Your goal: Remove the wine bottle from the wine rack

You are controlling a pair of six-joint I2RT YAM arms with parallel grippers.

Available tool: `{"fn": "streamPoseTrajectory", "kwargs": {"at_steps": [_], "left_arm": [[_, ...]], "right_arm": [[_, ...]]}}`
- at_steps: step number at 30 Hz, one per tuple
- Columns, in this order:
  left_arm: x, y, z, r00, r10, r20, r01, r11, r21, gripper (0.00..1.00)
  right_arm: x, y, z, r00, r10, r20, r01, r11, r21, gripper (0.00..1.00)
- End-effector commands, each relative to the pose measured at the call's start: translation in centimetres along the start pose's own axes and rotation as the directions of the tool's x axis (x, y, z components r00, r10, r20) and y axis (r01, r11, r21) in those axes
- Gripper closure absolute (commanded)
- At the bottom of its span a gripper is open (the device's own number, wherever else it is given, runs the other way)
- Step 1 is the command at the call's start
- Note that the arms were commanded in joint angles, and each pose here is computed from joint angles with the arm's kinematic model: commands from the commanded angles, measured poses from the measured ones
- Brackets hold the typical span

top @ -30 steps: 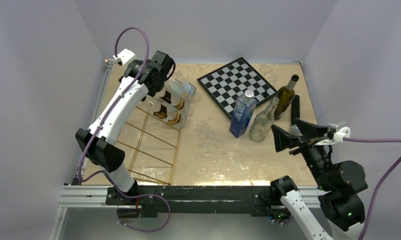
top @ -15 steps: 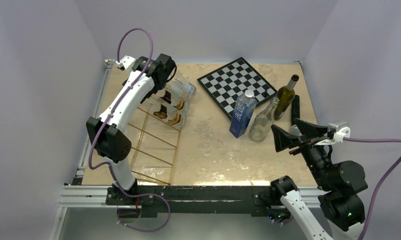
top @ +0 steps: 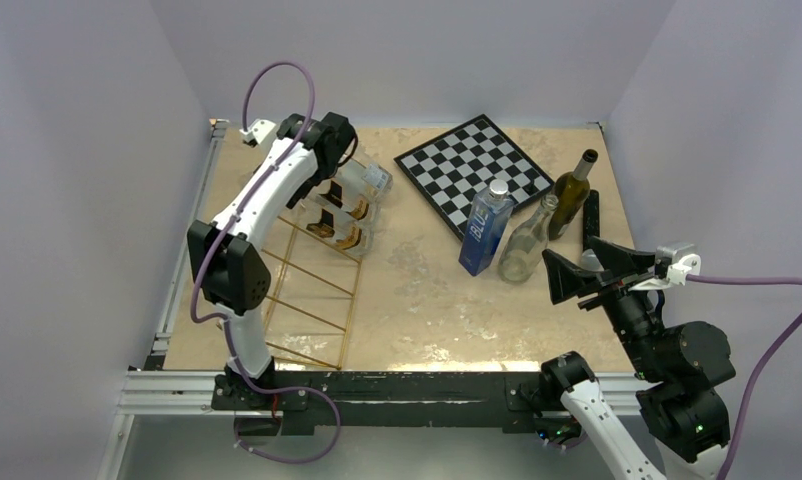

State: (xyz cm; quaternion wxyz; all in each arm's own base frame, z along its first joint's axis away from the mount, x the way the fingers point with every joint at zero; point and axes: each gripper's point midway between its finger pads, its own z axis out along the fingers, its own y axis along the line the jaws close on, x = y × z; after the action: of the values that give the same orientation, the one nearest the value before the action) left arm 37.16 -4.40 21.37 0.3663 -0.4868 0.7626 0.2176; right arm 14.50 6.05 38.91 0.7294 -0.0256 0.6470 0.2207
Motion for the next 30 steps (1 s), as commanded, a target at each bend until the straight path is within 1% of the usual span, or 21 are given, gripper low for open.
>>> {"fn": "streamPoseTrajectory", "kwargs": {"at_steps": [1, 6, 17, 18, 19, 22, 24, 27, 28, 30], "left_arm": [[-0.6, 0.3, 0.7, 0.999, -0.047, 0.020, 0.047, 0.999, -0.026, 0.47], [-0.1, 0.4, 1.4, 0.998, -0.059, 0.014, 0.060, 0.997, -0.051, 0.48], [1.2, -0.1, 2.4, 0.999, -0.038, 0.001, 0.038, 0.997, -0.070, 0.48], [1.3, -0.2, 2.4, 0.999, -0.039, -0.001, 0.038, 0.997, -0.069, 0.50], [1.2, -0.2, 2.3, 0.999, -0.040, -0.001, 0.039, 0.997, -0.068, 0.54], [1.2, -0.1, 2.3, 0.999, -0.043, -0.002, 0.043, 0.997, -0.067, 0.71], [1.1, -0.1, 2.2, 0.999, -0.047, -0.004, 0.046, 0.997, -0.064, 0.79], [0.8, 0.1, 1.8, 0.998, -0.058, -0.008, 0.058, 0.997, -0.057, 0.98], [0.6, 0.2, 1.6, 0.998, -0.062, -0.008, 0.062, 0.997, -0.053, 1.00], [0.2, 0.3, 1.3, 0.997, -0.072, -0.008, 0.072, 0.997, -0.042, 1.00]], "right_arm": [[-0.6, 0.3, 0.4, 1.000, -0.004, 0.018, 0.005, 1.000, -0.012, 0.01], [-0.6, 0.2, 0.3, 1.000, -0.009, 0.020, 0.009, 1.000, -0.012, 0.01], [-0.5, 0.2, 0.6, 1.000, -0.008, 0.017, 0.009, 1.000, -0.011, 0.01], [-0.4, 0.2, 0.6, 1.000, -0.008, 0.014, 0.008, 1.000, -0.012, 0.01], [-0.4, 0.2, 0.6, 1.000, -0.008, 0.013, 0.008, 1.000, -0.012, 0.01], [-0.4, 0.2, 0.7, 1.000, -0.007, 0.012, 0.007, 1.000, -0.010, 0.01], [-0.3, 0.2, 0.7, 1.000, -0.005, 0.013, 0.005, 1.000, -0.010, 0.01], [-0.2, 0.4, 1.0, 1.000, 0.001, 0.011, 0.000, 1.000, -0.021, 0.01], [-0.2, 0.4, 1.0, 1.000, 0.002, 0.006, -0.002, 1.000, -0.021, 0.01], [-0.1, 0.4, 1.0, 1.000, 0.003, -0.001, -0.003, 1.000, -0.017, 0.01]]}}
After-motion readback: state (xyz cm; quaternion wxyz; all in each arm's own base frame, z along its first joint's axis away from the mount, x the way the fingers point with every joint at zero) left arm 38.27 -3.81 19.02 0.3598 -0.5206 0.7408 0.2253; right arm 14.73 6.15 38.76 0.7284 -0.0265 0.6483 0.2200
